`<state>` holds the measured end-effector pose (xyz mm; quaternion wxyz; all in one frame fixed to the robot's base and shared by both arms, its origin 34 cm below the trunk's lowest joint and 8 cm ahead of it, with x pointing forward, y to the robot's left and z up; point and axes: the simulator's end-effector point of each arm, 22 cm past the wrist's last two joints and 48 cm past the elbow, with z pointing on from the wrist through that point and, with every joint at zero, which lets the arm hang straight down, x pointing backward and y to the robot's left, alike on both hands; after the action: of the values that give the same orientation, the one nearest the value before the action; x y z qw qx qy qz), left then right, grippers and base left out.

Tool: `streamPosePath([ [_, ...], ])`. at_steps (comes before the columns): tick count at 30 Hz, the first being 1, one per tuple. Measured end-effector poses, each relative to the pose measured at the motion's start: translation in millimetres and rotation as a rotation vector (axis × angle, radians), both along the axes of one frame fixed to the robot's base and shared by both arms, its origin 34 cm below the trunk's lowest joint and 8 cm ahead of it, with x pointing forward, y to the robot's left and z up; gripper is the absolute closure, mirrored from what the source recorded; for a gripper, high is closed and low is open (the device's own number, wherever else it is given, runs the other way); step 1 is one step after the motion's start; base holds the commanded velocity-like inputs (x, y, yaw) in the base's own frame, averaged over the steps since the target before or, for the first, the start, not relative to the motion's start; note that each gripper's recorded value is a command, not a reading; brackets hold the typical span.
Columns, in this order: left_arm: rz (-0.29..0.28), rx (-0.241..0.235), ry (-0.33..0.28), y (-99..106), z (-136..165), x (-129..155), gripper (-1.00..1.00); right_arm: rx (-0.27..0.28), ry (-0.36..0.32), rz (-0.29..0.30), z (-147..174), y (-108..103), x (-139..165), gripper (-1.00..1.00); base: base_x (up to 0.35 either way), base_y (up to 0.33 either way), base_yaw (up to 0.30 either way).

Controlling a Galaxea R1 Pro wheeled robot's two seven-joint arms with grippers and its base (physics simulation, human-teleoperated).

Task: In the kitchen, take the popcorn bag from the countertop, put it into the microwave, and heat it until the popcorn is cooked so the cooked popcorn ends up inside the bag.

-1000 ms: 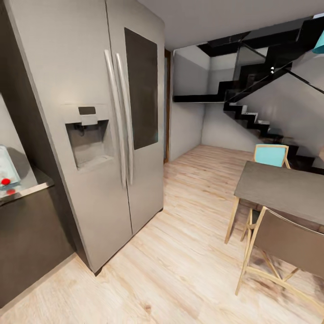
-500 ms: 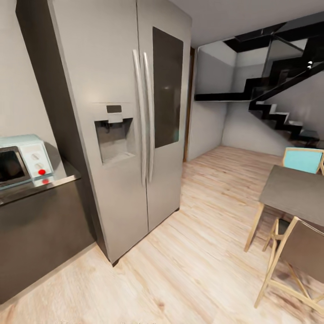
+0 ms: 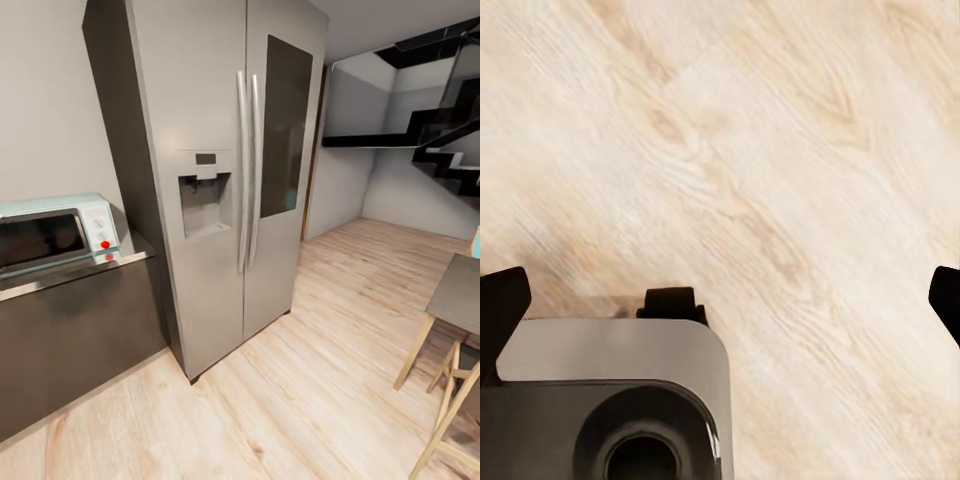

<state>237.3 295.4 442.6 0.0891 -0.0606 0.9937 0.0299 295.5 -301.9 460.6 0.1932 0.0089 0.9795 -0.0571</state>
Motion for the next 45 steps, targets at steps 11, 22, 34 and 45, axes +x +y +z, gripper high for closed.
streamPosePath([
  [11, -0.015, -0.003, -0.106, -1, 11, 83, -1.00, -0.006, 0.003, 0.000, 0, -4, -1, -1.00, 0.000, 0.000, 0.282],
  [22, 0.000, 0.008, -0.304, 5, 46, 196, -1.00, -0.014, -0.155, 0.009, 27, -9, 86, -1.00, 0.000, 0.000, 0.278],
  [34, 0.012, 0.010, -0.275, 3, 30, 143, -1.00, -0.053, -0.459, 0.013, 137, -23, 322, -1.00, 0.000, 0.000, 0.277],
  [45, 0.006, 0.012, -0.247, 1, 21, 106, -1.00, -0.052, -0.451, 0.015, 133, -18, 319, -1.00, 0.000, 0.000, 0.276],
])
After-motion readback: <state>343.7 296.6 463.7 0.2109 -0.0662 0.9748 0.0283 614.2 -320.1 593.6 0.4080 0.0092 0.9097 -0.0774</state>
